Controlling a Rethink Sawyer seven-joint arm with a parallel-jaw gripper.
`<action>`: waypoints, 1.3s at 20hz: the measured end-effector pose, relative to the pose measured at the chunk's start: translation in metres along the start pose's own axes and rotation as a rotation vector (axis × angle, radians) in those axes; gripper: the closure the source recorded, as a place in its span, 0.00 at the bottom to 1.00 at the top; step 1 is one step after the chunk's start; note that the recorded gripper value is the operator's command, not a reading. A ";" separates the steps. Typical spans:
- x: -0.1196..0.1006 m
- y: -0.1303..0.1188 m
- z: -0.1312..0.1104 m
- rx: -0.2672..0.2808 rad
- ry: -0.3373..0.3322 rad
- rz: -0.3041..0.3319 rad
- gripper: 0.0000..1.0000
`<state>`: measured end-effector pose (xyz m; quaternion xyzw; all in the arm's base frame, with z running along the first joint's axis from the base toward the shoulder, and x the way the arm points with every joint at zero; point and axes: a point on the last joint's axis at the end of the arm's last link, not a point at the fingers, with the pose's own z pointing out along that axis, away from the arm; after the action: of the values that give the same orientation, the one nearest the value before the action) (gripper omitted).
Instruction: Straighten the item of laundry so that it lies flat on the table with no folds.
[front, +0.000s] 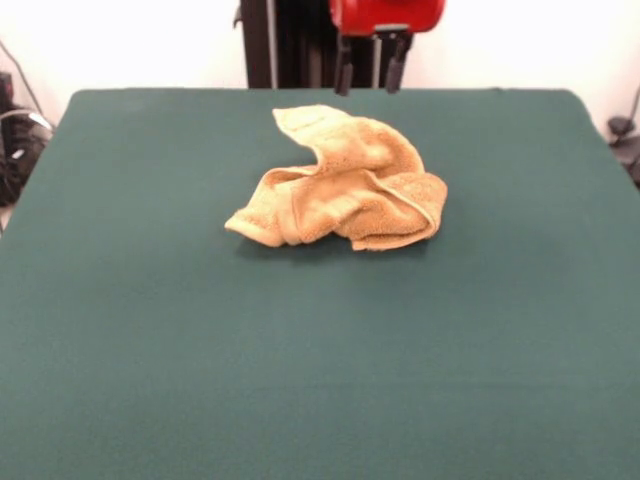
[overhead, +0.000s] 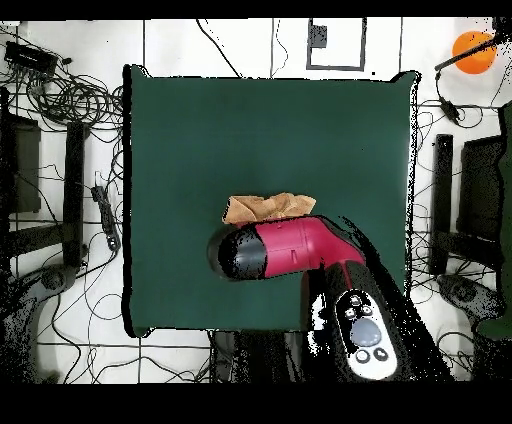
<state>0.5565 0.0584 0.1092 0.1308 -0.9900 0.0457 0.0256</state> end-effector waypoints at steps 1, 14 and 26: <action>-0.001 -0.008 0.000 0.003 -0.004 0.013 0.00; -0.002 -0.053 -0.001 0.024 -0.015 0.089 0.00; -0.004 -0.055 -0.002 0.027 -0.019 0.091 0.00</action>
<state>0.5752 0.0065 0.1154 0.0862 -0.9945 0.0588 0.0122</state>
